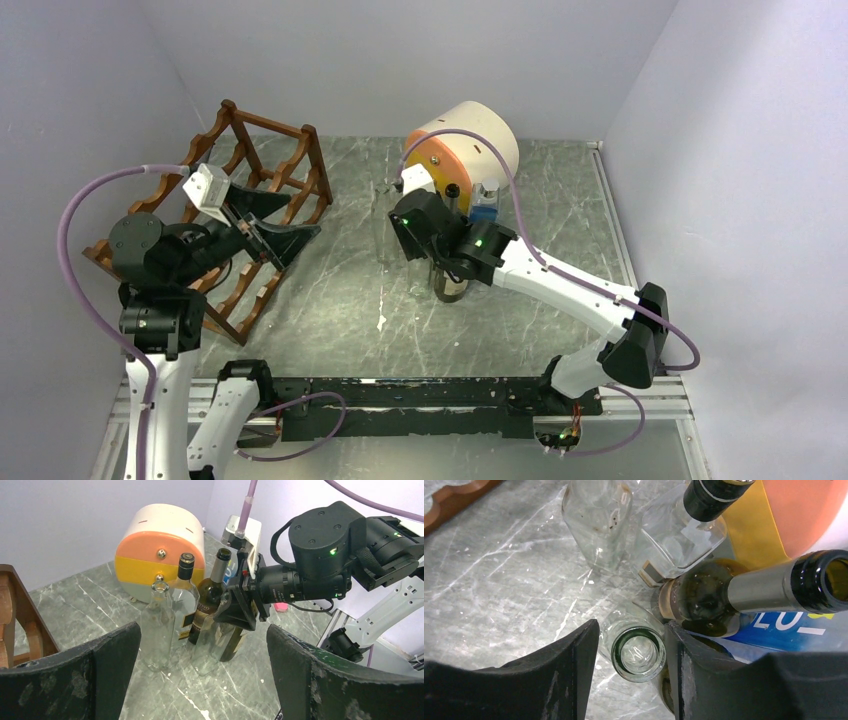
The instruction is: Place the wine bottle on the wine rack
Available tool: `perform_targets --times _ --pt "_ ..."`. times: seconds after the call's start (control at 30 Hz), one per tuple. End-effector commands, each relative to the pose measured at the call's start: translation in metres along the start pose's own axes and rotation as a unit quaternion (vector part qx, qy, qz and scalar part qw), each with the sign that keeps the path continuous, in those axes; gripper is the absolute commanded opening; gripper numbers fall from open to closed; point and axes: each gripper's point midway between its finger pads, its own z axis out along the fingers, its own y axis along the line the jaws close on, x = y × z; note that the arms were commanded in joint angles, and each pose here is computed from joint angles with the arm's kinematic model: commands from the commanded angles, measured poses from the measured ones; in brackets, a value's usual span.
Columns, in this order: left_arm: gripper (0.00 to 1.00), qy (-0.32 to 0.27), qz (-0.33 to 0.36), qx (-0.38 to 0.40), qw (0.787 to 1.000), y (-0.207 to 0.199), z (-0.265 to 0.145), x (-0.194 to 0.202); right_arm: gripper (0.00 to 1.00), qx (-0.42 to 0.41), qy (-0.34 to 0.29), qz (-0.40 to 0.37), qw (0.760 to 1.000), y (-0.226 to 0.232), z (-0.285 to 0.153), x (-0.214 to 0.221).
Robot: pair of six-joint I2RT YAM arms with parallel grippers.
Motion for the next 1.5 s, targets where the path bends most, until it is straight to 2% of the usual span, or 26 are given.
perform_targets --times 0.0,0.17,0.37,0.5,0.77,0.83,0.93,1.0,1.17,1.47 --pt "0.99 -0.008 0.003 0.000 1.000 0.004 0.005 -0.003 0.53 -0.016 -0.027 0.024 0.999 0.008 -0.001 -0.013" --pt "0.99 -0.004 0.001 -0.002 1.000 0.007 0.006 0.001 0.44 -0.007 -0.037 0.020 0.999 0.007 0.003 -0.017" --pt "0.94 0.002 -0.007 -0.018 1.000 0.018 0.007 0.012 0.09 -0.028 -0.047 0.014 0.998 0.016 0.003 -0.028" --pt "0.93 0.000 -0.013 -0.026 1.000 0.025 0.010 0.017 0.00 -0.080 -0.069 0.014 0.994 0.030 -0.007 -0.040" --pt "0.93 -0.035 -0.019 0.019 0.999 0.025 0.020 0.030 0.00 -0.154 -0.130 0.030 0.979 0.047 -0.040 -0.086" --pt "0.96 -0.061 -0.010 0.033 0.998 0.024 0.021 0.030 0.00 -0.168 -0.147 0.035 0.974 0.049 -0.049 -0.097" --pt "0.97 -0.070 0.025 0.058 0.996 0.021 0.024 0.028 0.00 -0.170 -0.169 0.048 0.970 0.045 -0.060 -0.113" --pt "0.96 -0.059 0.046 0.074 0.994 0.022 0.027 0.032 0.00 -0.175 -0.183 0.061 0.966 0.043 -0.068 -0.124" --pt "0.95 -0.024 0.050 0.135 0.989 0.010 0.038 0.058 0.00 -0.190 -0.199 0.087 0.957 0.042 -0.079 -0.145" --pt "0.96 0.038 0.101 0.194 0.975 -0.002 0.076 0.093 0.00 -0.217 -0.221 0.106 0.945 0.039 -0.097 -0.166"
